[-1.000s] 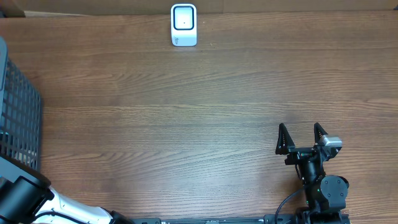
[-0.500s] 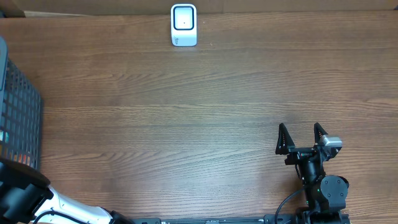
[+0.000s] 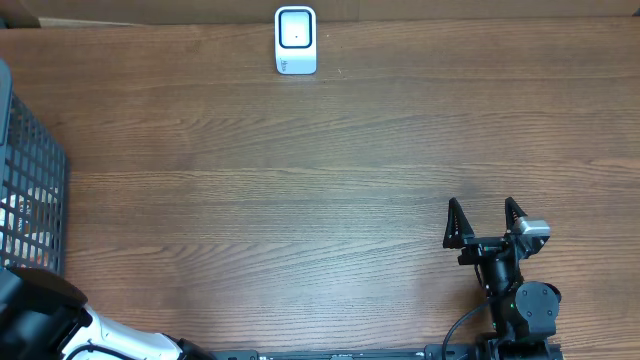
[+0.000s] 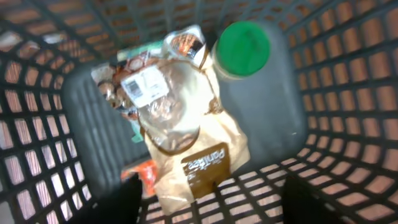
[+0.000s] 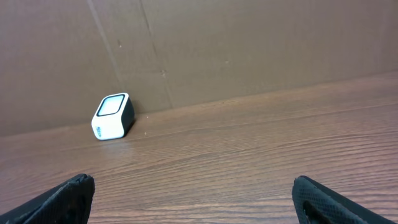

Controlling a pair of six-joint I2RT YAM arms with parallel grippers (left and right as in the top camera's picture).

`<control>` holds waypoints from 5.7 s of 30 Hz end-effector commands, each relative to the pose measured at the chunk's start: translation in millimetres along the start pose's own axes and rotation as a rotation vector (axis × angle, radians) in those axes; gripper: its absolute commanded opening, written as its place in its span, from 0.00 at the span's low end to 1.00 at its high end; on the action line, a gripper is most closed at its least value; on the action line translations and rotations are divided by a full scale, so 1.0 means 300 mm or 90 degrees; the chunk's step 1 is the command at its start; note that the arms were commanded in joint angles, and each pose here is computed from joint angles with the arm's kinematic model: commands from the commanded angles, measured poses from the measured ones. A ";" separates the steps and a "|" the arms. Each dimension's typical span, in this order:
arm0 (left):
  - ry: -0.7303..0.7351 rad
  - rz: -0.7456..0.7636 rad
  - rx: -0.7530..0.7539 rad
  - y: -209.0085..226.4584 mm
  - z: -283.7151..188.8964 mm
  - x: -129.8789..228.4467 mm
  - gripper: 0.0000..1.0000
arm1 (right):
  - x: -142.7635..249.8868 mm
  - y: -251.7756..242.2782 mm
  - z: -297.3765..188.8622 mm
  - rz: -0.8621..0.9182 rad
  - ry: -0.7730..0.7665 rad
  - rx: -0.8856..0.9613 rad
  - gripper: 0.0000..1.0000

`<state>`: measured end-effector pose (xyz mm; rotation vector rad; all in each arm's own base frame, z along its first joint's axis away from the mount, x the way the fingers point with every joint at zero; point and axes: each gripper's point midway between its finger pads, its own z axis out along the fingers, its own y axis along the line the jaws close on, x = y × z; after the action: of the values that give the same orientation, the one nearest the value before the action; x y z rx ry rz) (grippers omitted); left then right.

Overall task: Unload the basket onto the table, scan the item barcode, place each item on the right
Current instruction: 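Lower the left gripper into the basket and grasp the clear bread bag, then carry the bread bag to the table center and release it, then reach the left gripper into the basket and grasp the orange snack pack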

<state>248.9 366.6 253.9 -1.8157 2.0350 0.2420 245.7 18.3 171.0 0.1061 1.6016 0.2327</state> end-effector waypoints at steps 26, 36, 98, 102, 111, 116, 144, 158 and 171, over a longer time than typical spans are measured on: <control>0.167 0.126 -0.072 0.059 0.645 0.371 0.90 | 0.004 -0.002 0.000 0.001 -0.004 0.002 1.00; 0.219 0.131 -0.097 0.090 0.730 0.442 0.25 | 0.004 -0.002 0.000 0.000 -0.004 0.002 1.00; 0.344 1.012 0.065 -0.464 -0.252 1.610 0.05 | 0.004 -0.002 0.000 0.001 -0.004 0.002 1.00; 0.349 1.021 -0.002 -0.391 -0.152 1.655 0.05 | 0.004 -0.002 0.000 0.001 -0.004 0.002 1.00; 0.332 0.980 0.012 -0.392 -0.085 1.743 0.93 | 0.004 -0.002 0.000 0.001 -0.004 0.002 1.00; 0.283 0.945 0.107 -0.505 -0.222 1.695 1.00 | 0.004 -0.002 0.000 0.001 -0.004 0.002 1.00; -0.055 -0.004 0.019 0.022 -0.330 0.164 0.76 | 0.004 -0.002 0.000 0.001 -0.004 0.002 1.00; 0.151 0.065 -0.116 0.192 0.134 0.187 0.61 | 0.004 -0.002 0.000 0.001 -0.004 0.002 1.00; 0.258 0.103 -0.152 0.270 0.480 0.405 0.64 | 0.004 -0.002 0.000 0.000 -0.004 0.002 1.00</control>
<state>190.0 331.9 83.4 -1.9920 2.4683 0.2110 245.8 18.3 171.2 0.1064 1.6009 0.2331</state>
